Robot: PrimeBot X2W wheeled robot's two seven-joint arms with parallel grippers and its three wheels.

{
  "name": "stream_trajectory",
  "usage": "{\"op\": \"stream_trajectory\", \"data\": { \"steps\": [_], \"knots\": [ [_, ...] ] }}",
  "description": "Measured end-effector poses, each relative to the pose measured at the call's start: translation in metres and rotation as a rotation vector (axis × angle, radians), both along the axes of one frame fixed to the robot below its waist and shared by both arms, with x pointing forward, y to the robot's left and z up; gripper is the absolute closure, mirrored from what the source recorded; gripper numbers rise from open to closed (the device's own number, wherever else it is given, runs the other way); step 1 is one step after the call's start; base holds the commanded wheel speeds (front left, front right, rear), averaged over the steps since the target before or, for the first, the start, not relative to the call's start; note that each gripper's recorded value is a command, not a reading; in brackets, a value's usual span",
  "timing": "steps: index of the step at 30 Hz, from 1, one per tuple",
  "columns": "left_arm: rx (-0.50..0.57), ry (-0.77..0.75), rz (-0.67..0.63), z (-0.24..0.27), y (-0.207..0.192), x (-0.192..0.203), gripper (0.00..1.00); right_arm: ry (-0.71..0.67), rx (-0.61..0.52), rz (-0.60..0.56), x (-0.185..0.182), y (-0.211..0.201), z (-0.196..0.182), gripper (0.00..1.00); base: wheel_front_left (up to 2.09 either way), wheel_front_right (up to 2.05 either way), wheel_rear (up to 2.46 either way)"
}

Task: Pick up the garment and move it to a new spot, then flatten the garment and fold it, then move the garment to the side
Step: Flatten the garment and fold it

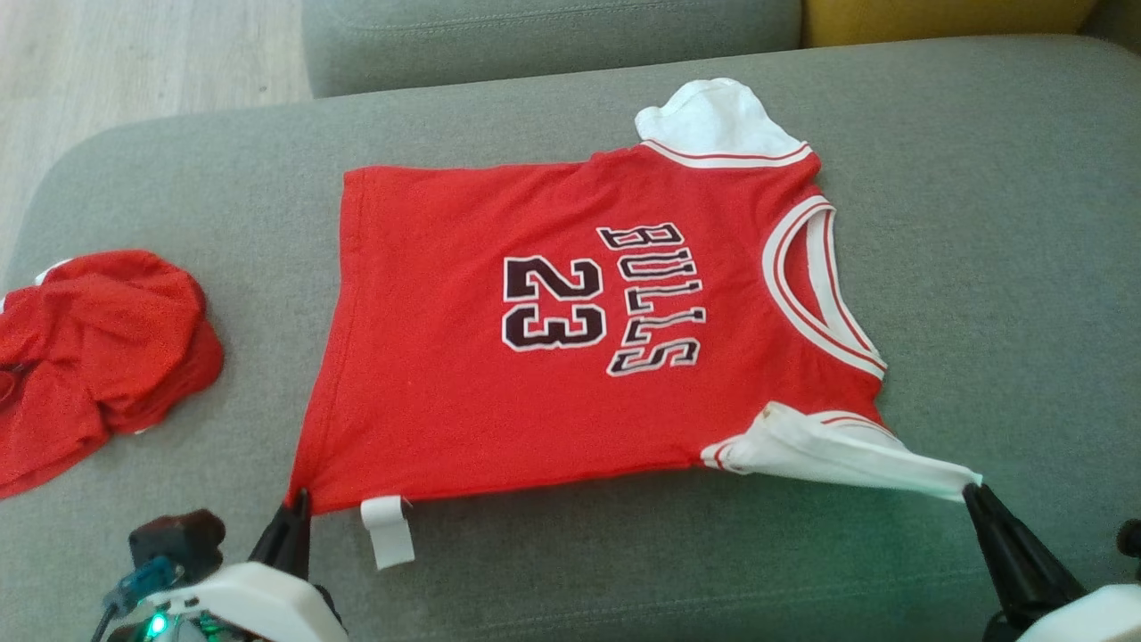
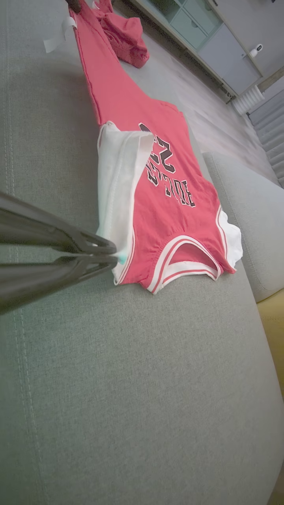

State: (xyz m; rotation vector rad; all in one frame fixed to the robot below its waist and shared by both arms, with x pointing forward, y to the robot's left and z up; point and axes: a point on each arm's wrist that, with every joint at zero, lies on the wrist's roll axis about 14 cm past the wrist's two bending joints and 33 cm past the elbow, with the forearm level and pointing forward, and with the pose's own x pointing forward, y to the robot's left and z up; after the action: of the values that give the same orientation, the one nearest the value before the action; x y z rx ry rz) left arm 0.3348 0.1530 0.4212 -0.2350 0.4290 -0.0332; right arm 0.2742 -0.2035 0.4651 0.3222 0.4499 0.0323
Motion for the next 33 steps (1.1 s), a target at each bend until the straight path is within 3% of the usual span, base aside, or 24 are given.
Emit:
{"op": "stream_trajectory", "data": {
  "steps": [7,17,22,33],
  "knots": [
    [0.000,0.120,-0.077,-0.005,-0.008,-0.009,1.00,0.035,-0.031,0.029,0.010,-0.001,-0.005,1.00,0.00,0.00,0.00],
    [-0.081,0.221,-0.193,-0.004,-0.026,0.042,1.00,0.000,-0.135,0.155,0.091,-0.004,-0.005,1.00,0.00,0.00,0.00],
    [-0.134,0.295,-0.191,-0.015,-0.025,0.055,1.00,-0.040,-0.157,0.195,0.125,0.000,-0.004,1.00,0.00,0.00,0.00],
    [-0.207,0.304,-0.116,-0.023,-0.015,0.096,1.00,-0.079,-0.190,0.245,0.177,0.004,-0.020,1.00,0.00,0.00,0.00]
  ]
}}
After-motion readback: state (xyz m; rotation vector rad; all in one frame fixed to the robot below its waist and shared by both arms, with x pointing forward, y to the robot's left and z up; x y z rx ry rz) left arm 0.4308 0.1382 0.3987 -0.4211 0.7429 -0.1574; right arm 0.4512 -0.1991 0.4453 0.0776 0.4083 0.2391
